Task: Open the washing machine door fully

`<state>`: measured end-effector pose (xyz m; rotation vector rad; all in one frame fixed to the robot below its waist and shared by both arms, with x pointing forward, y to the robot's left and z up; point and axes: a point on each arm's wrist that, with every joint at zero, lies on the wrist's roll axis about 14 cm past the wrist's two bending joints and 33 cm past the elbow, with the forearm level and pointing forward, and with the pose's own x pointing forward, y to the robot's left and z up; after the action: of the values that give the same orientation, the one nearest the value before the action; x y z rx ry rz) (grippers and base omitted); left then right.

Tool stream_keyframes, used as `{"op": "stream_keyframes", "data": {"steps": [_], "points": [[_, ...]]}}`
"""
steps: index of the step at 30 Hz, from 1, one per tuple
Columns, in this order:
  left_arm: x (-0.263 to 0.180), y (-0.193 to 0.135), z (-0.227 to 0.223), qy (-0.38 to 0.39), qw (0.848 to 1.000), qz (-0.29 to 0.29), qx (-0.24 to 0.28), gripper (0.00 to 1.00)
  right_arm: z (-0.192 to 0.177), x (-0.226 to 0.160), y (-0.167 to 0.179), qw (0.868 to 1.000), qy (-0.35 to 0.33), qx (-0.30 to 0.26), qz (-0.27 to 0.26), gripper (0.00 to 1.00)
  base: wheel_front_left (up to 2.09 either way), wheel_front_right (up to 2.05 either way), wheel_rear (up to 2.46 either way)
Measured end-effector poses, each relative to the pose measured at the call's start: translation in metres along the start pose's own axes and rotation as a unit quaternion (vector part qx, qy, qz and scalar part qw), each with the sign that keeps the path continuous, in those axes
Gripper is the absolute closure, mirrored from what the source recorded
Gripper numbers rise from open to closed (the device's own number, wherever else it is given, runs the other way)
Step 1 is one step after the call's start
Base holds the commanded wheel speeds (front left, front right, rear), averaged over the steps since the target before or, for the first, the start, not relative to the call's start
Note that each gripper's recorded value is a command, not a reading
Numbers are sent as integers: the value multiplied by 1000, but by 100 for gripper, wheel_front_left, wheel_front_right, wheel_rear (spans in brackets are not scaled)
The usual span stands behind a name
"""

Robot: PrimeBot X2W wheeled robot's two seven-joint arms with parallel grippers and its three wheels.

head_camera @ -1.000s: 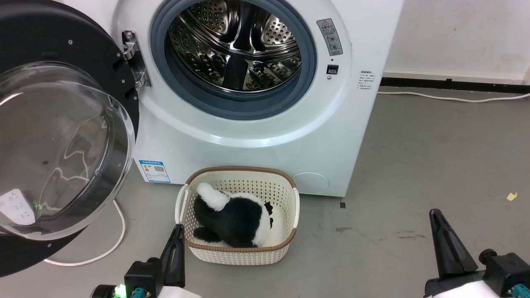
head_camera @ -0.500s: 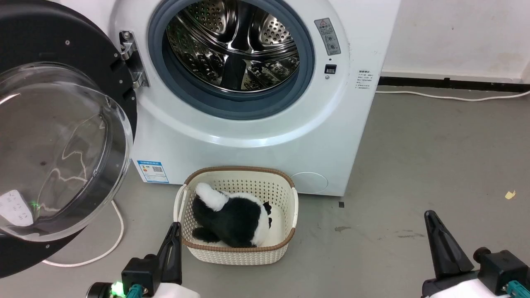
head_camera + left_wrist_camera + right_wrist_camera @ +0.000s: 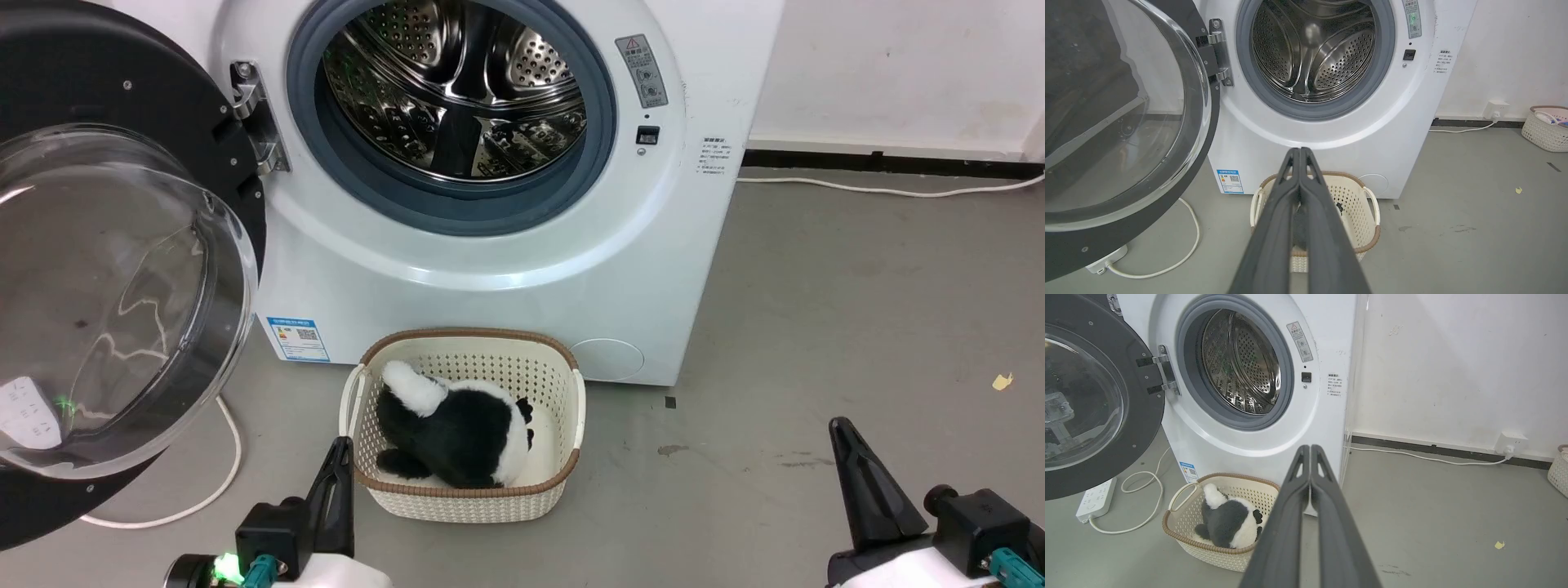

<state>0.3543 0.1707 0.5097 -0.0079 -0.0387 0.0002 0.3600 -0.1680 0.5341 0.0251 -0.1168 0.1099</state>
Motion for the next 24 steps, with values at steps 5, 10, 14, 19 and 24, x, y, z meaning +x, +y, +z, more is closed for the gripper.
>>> {"op": "stream_keyframes", "data": {"steps": [5, 10, 14, 19, 24], "points": [[1, 1, 0, 2, 1000, -1, 2, 100, -1, 0, 0, 1000, 5, -1, 0, 100, 0, 0, 0], [2, 2, 1, 4, 1000, 0, 3, 100, 0, 2, 1, 1000, 6, -4, 2, 100, 0, 0, 0], [2, 2, 2, 4, 1000, 1, 6, 100, 1, 4, 2, 1000, 6, -4, 3, 100, 0, 0, 0], [3, 2, 2, 7, 1000, -2, 5, 100, -1, 4, 2, 1000, 12, -6, 4, 100, 0, 0, 0], [5, 2, 3, 8, 1000, -2, 9, 100, -2, 4, 2, 1000, 18, -8, 4, 100, 0, 0, 0]]}}
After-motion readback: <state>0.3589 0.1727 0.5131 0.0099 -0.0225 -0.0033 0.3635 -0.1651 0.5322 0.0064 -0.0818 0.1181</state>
